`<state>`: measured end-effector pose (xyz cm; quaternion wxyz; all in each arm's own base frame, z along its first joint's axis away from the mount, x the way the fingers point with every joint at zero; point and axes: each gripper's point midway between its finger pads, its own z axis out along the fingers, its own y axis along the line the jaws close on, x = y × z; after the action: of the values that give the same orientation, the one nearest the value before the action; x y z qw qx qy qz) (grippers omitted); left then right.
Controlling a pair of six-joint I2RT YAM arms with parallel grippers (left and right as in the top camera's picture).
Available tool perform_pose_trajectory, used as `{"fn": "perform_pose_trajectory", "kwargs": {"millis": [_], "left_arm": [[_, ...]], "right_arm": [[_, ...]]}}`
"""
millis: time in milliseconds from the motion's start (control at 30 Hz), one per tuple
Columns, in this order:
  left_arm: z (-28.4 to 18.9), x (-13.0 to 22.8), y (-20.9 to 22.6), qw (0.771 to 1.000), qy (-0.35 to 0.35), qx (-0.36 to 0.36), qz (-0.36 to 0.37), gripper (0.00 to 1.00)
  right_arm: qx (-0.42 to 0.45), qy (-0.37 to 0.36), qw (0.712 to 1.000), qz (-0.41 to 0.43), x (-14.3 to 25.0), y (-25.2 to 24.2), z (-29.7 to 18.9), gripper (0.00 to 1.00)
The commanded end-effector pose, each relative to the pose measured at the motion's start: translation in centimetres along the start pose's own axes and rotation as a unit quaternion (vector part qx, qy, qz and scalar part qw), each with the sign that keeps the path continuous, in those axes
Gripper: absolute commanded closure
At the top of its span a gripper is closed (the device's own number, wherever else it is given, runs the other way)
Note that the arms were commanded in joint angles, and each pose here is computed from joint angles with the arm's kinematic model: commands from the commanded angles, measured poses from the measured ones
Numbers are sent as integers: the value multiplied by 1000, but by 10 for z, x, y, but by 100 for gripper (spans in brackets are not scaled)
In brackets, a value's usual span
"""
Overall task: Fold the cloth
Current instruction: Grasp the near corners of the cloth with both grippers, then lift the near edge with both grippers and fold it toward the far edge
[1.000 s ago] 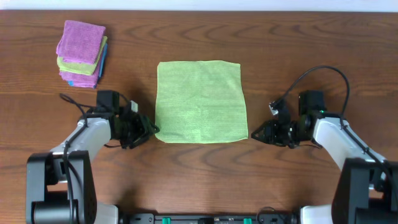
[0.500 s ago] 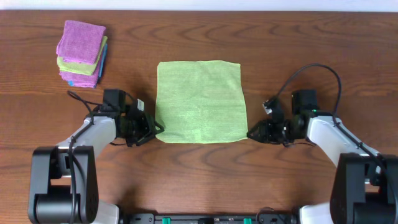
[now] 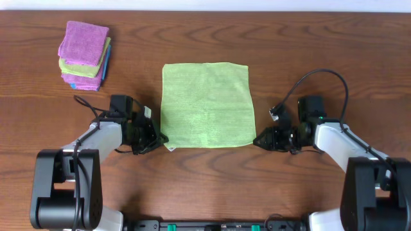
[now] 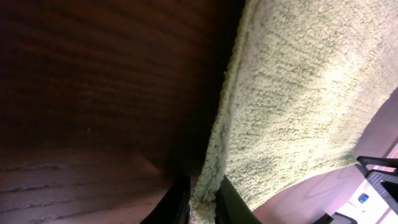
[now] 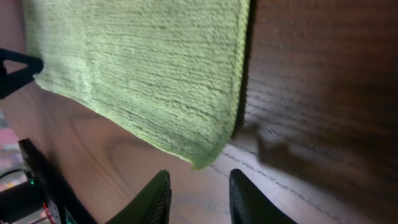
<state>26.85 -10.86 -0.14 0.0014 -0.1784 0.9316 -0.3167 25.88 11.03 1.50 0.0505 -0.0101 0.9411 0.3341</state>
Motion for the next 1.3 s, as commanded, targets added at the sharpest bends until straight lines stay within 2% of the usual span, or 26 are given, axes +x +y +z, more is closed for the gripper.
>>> {"fn": "perform_pose_trajectory", "kwargs": {"millis": [0, 367, 667, 700, 800, 833, 1133, 1267], "left_arm": [[6, 8, 13, 1000, 12, -20, -15, 87], [6, 8, 13, 1000, 12, -20, -19, 88], [6, 8, 13, 1000, 12, -20, -19, 89], [6, 8, 13, 1000, 12, -20, -19, 89], [6, 8, 13, 1000, 13, -20, -19, 94], [6, 8, 13, 1000, 13, -20, -19, 94], [2, 28, 20, 997, 47, -38, -43, 94], [-7, 42, 19, 996, 63, -45, -48, 94]], "right_arm": [[-2, 8, 1000, 21, 4, -3, 7, 67], [-5, 22, 999, 43, 2, 1, 35, 64], [-6, 22, 999, 46, 2, 3, 36, 76], [-6, 23, 999, 46, 2, 3, 36, 79], [-5, 27, 998, 52, 4, 3, 36, 96], [-5, 29, 998, 54, 5, 3, 36, 98], [1, 71, 994, 82, 29, 5, 31, 99], [2, 82, 994, 68, 40, 13, 17, 98]]}}
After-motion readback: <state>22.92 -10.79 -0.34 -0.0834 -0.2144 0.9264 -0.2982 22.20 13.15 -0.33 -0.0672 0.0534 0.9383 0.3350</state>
